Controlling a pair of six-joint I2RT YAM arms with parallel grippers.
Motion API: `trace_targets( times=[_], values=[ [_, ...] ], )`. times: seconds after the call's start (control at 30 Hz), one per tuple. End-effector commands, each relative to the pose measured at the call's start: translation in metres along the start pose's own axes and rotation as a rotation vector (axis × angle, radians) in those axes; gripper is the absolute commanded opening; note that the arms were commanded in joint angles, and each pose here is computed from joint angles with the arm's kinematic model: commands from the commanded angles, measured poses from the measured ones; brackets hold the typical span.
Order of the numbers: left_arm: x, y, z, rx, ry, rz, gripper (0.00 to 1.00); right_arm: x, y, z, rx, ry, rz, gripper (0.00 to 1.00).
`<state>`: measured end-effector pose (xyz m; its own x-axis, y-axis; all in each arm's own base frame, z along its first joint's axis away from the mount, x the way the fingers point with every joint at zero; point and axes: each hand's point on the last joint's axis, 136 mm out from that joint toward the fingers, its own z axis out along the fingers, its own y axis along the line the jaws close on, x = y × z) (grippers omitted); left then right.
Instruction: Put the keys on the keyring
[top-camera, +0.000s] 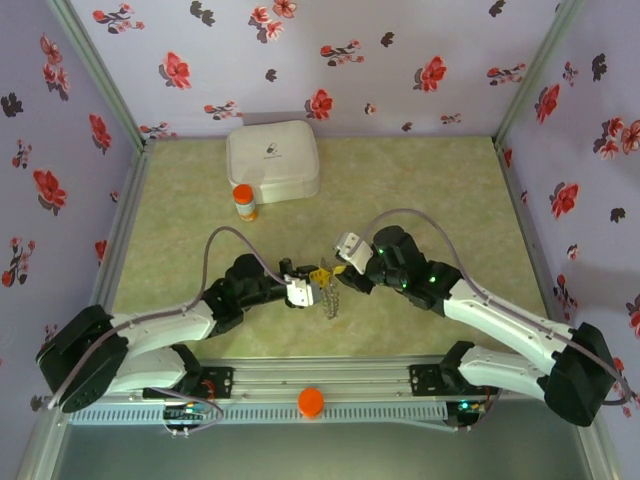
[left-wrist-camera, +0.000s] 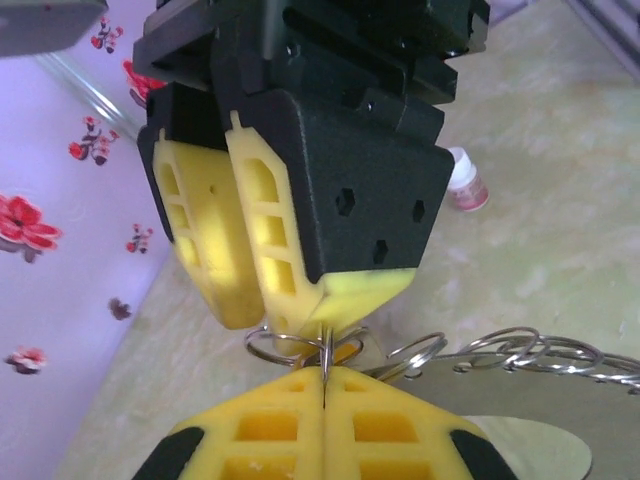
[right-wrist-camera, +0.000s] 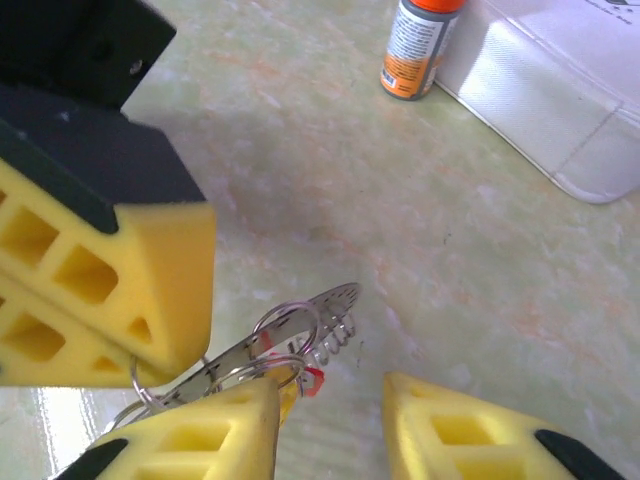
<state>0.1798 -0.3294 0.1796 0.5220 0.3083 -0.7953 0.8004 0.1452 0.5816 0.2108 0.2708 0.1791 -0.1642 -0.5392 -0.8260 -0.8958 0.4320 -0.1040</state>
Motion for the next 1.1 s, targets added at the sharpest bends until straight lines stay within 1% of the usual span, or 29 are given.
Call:
trace_targets(
  times=[0.0, 0.2, 0.3, 0.33, 0.43, 0.57, 0.67, 0.8, 0.97, 1.07],
  values=[
    [-0.043, 0.024, 0.001, -0.088, -0.210, -0.102, 0.00, -0.017, -0.006, -0.017, 0.020, -0.046, 0.050, 0.37],
    [-0.047, 0.037, 0.001, -0.130, -0.262, -0.187, 0.00, -0.017, -0.009, -0.046, 0.050, -0.107, 0.002, 0.42],
    [-0.048, 0.042, -0.003, -0.134, -0.271, -0.228, 0.00, -0.016, -0.009, -0.055, 0.069, -0.120, -0.039, 0.43],
    [-0.048, 0.043, -0.005, -0.132, -0.274, -0.248, 0.00, -0.016, -0.005, -0.057, 0.053, -0.129, -0.065, 0.42],
    [-0.051, 0.045, -0.010, -0.124, -0.293, -0.288, 0.00, -0.018, 0.013, -0.059, -0.029, -0.178, -0.187, 0.36],
    [-0.055, 0.043, -0.014, -0.089, -0.319, -0.335, 0.00, -0.034, 0.018, -0.059, -0.050, -0.266, -0.249, 0.28],
    [-0.059, 0.040, -0.015, -0.056, -0.338, -0.364, 0.00, -0.039, 0.018, -0.054, -0.070, -0.268, -0.260, 0.27],
    [-0.061, 0.037, -0.016, -0.024, -0.350, -0.383, 0.00, -0.042, 0.011, -0.050, -0.037, -0.262, -0.278, 0.23],
    [-0.062, 0.037, -0.019, -0.018, -0.355, -0.404, 0.00, -0.045, 0.004, -0.055, 0.025, -0.279, -0.307, 0.23],
    [-0.062, 0.039, -0.020, -0.020, -0.359, -0.413, 0.00, -0.043, 0.007, -0.054, 0.006, -0.273, -0.317, 0.23]
  ],
)
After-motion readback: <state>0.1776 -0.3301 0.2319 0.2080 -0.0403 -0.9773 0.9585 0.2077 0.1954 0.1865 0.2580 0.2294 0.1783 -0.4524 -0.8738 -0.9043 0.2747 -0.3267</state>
